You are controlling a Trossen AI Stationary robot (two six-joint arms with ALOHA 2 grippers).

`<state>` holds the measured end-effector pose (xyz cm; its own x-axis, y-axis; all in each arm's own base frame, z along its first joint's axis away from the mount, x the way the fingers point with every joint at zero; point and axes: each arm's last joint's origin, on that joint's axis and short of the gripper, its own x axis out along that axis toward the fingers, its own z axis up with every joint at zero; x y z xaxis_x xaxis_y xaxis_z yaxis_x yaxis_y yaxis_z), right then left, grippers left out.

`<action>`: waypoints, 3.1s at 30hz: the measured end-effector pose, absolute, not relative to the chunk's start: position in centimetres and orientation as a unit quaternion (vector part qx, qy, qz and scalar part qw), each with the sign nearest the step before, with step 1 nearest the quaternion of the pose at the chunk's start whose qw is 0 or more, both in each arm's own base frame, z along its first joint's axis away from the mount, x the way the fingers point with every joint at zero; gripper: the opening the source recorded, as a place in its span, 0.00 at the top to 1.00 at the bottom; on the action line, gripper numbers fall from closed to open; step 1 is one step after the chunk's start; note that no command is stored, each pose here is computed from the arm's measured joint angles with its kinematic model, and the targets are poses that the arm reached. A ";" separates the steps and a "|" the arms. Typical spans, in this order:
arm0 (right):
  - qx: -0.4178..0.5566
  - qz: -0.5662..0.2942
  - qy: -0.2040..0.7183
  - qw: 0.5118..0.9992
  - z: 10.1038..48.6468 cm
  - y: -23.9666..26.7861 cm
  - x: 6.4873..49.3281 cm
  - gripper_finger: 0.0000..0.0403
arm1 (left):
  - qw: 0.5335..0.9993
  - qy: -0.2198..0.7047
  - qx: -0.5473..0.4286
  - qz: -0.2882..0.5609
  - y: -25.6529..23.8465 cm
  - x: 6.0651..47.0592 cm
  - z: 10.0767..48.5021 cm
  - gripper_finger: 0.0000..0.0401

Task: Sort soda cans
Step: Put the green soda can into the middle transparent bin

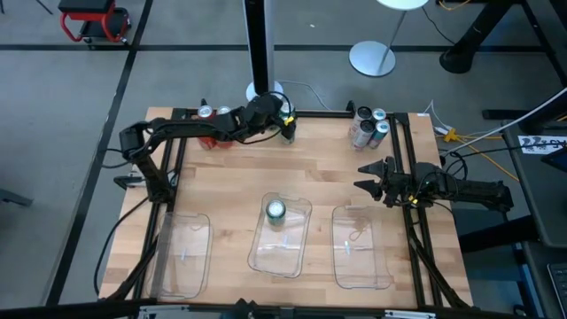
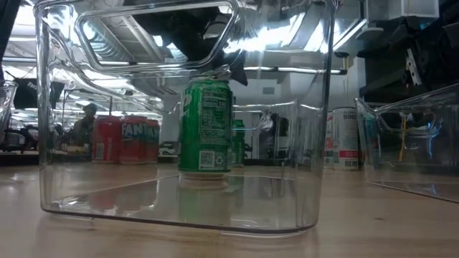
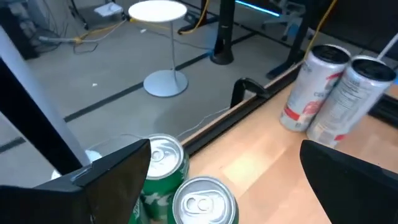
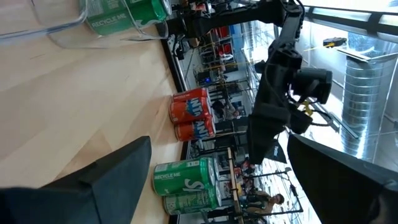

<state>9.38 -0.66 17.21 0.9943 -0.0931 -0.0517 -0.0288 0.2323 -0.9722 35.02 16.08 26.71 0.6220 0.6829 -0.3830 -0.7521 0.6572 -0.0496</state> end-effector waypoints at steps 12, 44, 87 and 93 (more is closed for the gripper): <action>-0.619 -0.020 0.049 0.784 17.2 -0.7 9.4 0.07 | 0.885 0.251 -0.112 0.376 17.6 37.4 23.9 0.00; -0.617 -0.012 0.047 0.786 17.1 -0.6 9.4 0.07 | 0.861 0.291 -0.149 0.390 18.7 37.5 20.6 0.00; -0.616 -0.016 0.030 0.787 16.9 -0.6 9.6 0.07 | 0.872 0.322 -0.120 0.349 16.3 38.6 20.0 0.25; -0.610 -0.015 0.029 0.792 16.9 -0.6 9.6 0.07 | 0.902 0.285 -0.095 0.311 12.9 38.7 23.9 0.25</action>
